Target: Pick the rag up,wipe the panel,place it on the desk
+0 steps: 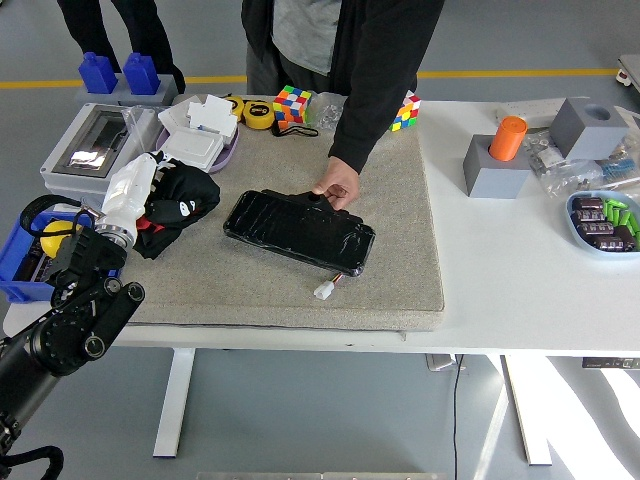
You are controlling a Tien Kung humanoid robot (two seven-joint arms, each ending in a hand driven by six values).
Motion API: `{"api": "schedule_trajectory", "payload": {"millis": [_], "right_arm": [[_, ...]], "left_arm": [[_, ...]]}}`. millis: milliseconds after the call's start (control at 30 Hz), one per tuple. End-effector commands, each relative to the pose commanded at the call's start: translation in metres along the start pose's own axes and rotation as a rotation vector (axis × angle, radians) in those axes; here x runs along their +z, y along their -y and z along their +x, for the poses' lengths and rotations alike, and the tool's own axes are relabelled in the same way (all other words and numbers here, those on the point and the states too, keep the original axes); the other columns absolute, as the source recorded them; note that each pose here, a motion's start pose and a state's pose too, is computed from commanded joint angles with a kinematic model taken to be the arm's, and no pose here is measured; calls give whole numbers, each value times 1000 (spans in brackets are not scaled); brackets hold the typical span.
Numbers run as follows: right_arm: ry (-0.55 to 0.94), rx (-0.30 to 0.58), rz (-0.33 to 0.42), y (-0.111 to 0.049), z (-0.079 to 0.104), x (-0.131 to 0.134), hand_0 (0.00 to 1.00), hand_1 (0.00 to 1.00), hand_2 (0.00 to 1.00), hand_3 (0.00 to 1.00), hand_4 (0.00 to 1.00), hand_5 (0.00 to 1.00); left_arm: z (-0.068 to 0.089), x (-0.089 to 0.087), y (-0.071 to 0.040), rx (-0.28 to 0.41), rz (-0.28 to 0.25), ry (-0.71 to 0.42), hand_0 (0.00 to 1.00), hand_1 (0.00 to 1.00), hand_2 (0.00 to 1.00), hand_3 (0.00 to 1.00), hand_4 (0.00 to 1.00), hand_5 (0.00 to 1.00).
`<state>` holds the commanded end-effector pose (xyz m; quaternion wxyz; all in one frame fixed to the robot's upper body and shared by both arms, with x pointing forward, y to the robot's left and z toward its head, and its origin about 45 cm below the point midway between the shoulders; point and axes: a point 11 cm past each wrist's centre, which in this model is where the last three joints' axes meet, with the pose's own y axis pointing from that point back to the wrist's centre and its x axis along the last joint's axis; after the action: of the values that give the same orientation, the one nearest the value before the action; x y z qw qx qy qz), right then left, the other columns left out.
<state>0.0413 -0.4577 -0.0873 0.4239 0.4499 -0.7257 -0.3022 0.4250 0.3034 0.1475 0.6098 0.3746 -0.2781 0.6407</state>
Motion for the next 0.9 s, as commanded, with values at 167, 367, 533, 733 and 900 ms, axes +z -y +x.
{"api": "schedule_trajectory", "payload": {"millis": [167,367,533,733,900], "right_arm": [[0,1,0,0,0,0,590,597,524,524,876,347],[2,1,-1,0,0,1,590,598,524,525,876,346],[2,0,0,0,0,0,590,597,523,524,875,346],[-1,-1,0,0,-1,0,590,596,523,524,874,345],[-2,-2,1,0,-1,0,590,598,523,524,875,345]], "left_arm": [[-5,-5,-2,-32,22,-13,398,525,549,573,852,14],[-7,-8,-3,-52,39,-3,573,708,753,741,969,170],[-3,-8,-4,-35,35,-13,769,873,930,893,998,366],[10,-1,-6,3,-17,-123,884,974,998,998,998,635],[30,5,-13,108,-107,-292,779,840,868,885,998,534]]}}
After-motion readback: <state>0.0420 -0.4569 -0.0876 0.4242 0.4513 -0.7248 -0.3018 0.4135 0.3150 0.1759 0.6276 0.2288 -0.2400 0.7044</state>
